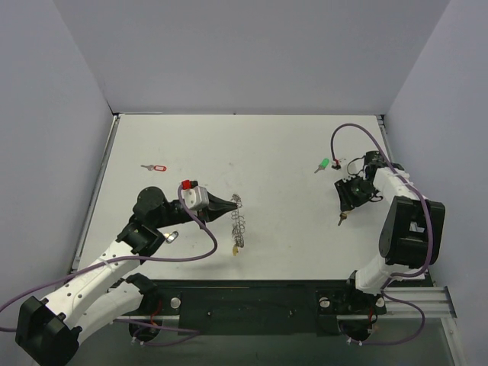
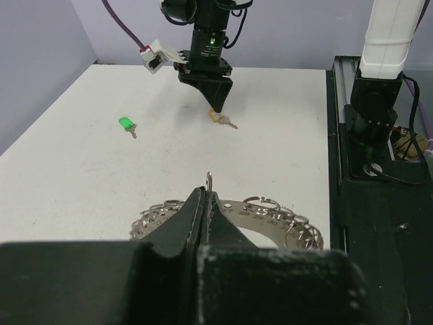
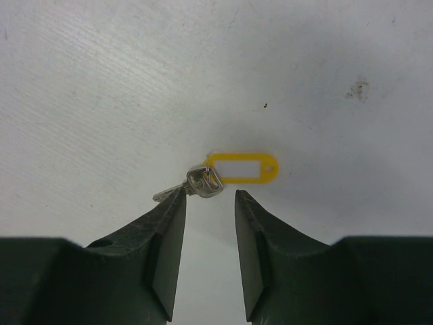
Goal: Put the keys on the keyring
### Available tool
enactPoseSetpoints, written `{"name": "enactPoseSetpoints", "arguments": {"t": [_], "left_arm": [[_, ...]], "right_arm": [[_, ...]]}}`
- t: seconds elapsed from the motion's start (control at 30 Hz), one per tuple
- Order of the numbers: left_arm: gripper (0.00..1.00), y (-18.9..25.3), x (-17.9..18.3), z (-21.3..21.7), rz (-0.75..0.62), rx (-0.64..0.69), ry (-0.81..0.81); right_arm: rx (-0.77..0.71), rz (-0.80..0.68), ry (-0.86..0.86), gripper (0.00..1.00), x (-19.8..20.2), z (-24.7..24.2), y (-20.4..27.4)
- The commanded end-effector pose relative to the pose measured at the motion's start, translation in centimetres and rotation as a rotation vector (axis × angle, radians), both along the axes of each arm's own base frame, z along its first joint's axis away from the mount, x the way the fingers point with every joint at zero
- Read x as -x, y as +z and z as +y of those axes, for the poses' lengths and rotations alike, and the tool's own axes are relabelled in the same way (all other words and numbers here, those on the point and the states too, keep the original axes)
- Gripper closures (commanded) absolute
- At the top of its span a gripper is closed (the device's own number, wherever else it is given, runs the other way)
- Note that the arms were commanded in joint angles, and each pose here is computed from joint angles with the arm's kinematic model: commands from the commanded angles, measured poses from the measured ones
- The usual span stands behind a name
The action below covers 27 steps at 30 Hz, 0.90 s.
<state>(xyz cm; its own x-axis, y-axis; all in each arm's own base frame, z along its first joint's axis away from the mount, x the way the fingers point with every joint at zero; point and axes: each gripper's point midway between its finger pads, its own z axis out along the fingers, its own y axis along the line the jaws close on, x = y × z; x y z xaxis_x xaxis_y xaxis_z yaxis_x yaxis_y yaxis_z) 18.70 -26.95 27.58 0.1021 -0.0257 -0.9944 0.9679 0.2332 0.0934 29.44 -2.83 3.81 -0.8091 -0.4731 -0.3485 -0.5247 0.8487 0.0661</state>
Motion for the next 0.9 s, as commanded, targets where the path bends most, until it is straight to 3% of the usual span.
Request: {"name": "enactPoseSetpoints", "arguments": {"t": [0.0,0.87], "left_arm": [[1.00,1.6,0.3,0.0,-0.069,0.029,-0.009],[1.00,1.5,0.7,-0.1,-0.075,0.023,-0.024]], "right_arm": [[0.003,0.035,-0.003,0.71,0.4,-0.1,-0.8],[0.049,0.116,0.068,0.80,0.6,0.1,-2.1]]}}
